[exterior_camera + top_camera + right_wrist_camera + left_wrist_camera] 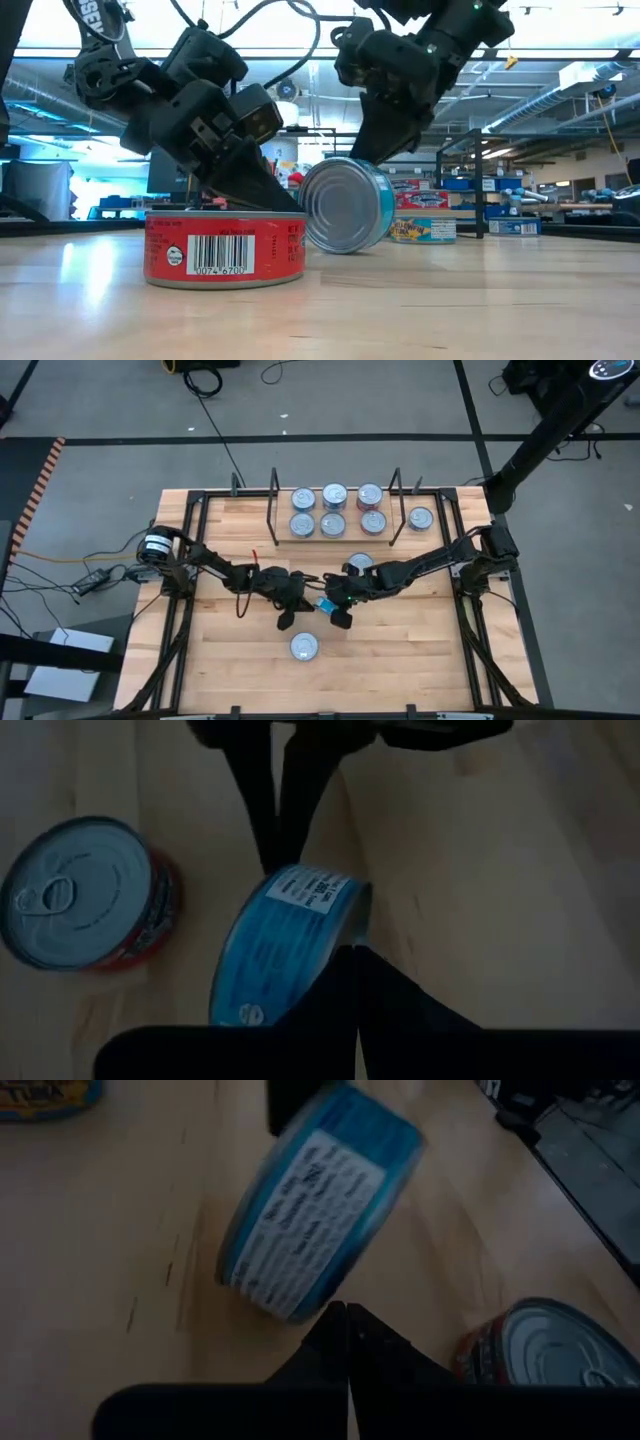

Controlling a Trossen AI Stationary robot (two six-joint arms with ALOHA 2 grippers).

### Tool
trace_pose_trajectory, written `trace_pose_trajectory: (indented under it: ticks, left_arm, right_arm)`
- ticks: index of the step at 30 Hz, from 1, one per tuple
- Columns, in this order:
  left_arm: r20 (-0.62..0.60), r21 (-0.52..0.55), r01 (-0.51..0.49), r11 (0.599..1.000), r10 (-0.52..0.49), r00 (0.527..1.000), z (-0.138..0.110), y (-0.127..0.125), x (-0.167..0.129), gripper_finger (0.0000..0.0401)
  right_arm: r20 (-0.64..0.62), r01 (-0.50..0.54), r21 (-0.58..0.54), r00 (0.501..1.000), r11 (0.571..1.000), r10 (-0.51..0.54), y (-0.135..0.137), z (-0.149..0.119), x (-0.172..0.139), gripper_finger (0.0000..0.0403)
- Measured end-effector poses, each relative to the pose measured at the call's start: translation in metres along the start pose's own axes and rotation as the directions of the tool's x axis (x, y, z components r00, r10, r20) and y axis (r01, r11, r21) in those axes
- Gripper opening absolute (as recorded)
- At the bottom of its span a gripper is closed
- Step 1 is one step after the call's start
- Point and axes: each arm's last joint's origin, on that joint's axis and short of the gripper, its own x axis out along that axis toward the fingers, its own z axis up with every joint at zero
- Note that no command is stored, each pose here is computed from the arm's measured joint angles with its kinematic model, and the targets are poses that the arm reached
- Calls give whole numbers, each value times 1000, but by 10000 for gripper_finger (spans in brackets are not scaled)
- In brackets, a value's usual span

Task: Stack canned seafood by type on shelf
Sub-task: Stack the yellow-blue tuna can on top of the yellow-blue tuna can on the shelf

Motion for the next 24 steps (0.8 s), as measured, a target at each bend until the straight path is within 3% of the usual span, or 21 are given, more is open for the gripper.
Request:
trace_pose_trajectory:
  ticks: [8, 16, 24]
  left_arm:
    - [8, 10, 41, 999, -41, 999, 10, -6, -9, 10]
    - [-57, 40, 25, 999, -23, 998, 25, -16, -37, 67]
    - [6, 56, -3, 998, 3, 1000, 47, -22, -42, 139]
  right_arm:
    - [51, -23, 17, 998, 1000, 23, -1, 9, -29, 10]
    - [108, -50, 69, 993, 996, 42, -2, 16, -61, 11]
    - [77, -67, 48, 995, 997, 63, 8, 8, -78, 11]
